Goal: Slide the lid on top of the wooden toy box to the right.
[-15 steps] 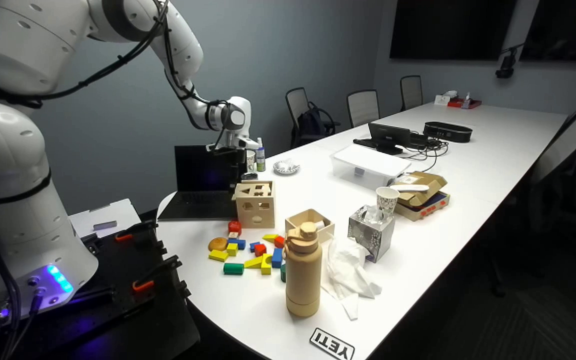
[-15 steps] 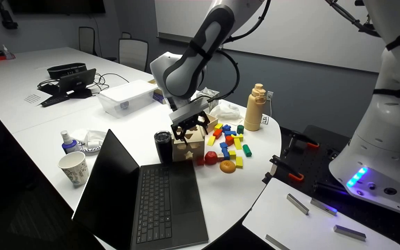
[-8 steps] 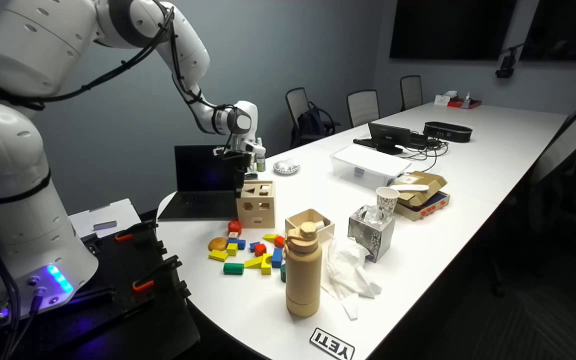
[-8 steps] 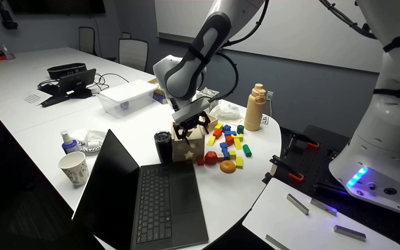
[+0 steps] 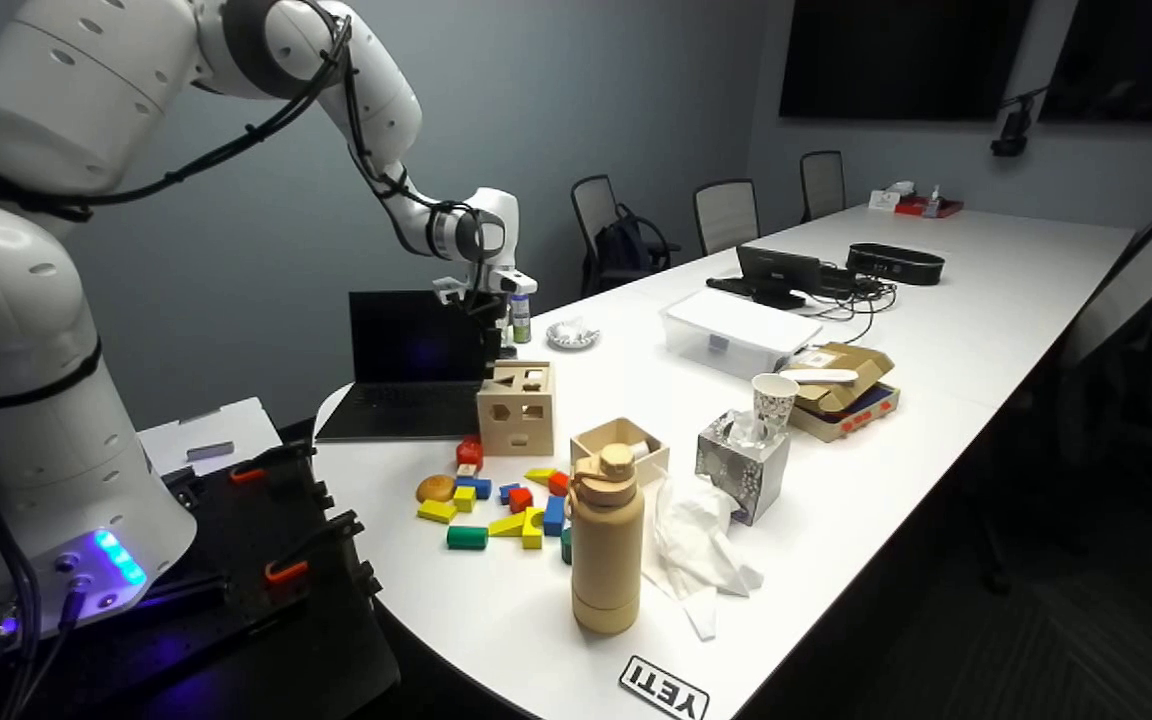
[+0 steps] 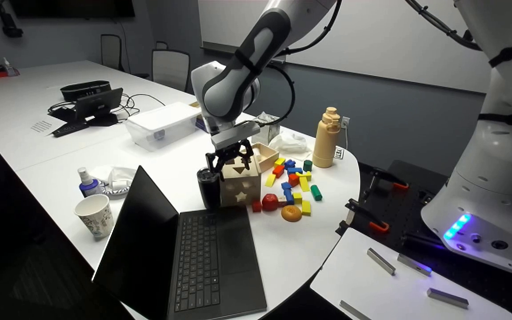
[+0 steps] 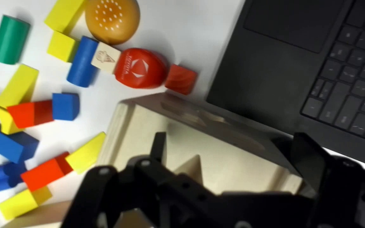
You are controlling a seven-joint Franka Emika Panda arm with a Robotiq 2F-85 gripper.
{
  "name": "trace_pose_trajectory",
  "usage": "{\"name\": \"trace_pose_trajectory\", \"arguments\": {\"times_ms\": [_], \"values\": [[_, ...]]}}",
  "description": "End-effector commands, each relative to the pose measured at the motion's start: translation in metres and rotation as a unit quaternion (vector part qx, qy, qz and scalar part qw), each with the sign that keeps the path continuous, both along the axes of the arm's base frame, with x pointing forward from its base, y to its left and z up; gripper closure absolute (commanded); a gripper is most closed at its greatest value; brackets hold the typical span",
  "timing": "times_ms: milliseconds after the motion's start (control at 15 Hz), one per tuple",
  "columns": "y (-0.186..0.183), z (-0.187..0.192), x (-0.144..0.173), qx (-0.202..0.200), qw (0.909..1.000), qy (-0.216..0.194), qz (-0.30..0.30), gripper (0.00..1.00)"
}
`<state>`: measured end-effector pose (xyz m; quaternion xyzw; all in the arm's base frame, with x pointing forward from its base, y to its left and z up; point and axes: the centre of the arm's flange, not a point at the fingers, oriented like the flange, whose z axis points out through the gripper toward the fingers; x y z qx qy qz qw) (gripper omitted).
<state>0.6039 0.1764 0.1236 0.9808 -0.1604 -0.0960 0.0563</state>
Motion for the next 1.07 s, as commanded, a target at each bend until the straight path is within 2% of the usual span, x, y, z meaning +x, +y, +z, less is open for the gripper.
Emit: {"name": "trace_pose_trajectory", "arguments": {"times_ms": [0, 467, 1000], "values": [[0.008, 0.045, 0.003, 0.027, 0.9978, -0.041, 0.045, 0.00], [0.015, 0.119, -0.003, -0.019, 0.9881, -0.113, 0.102, 0.00], [0.001, 0.145, 0.003, -0.039, 0.9751, -0.167, 0.140, 0.00]]}}
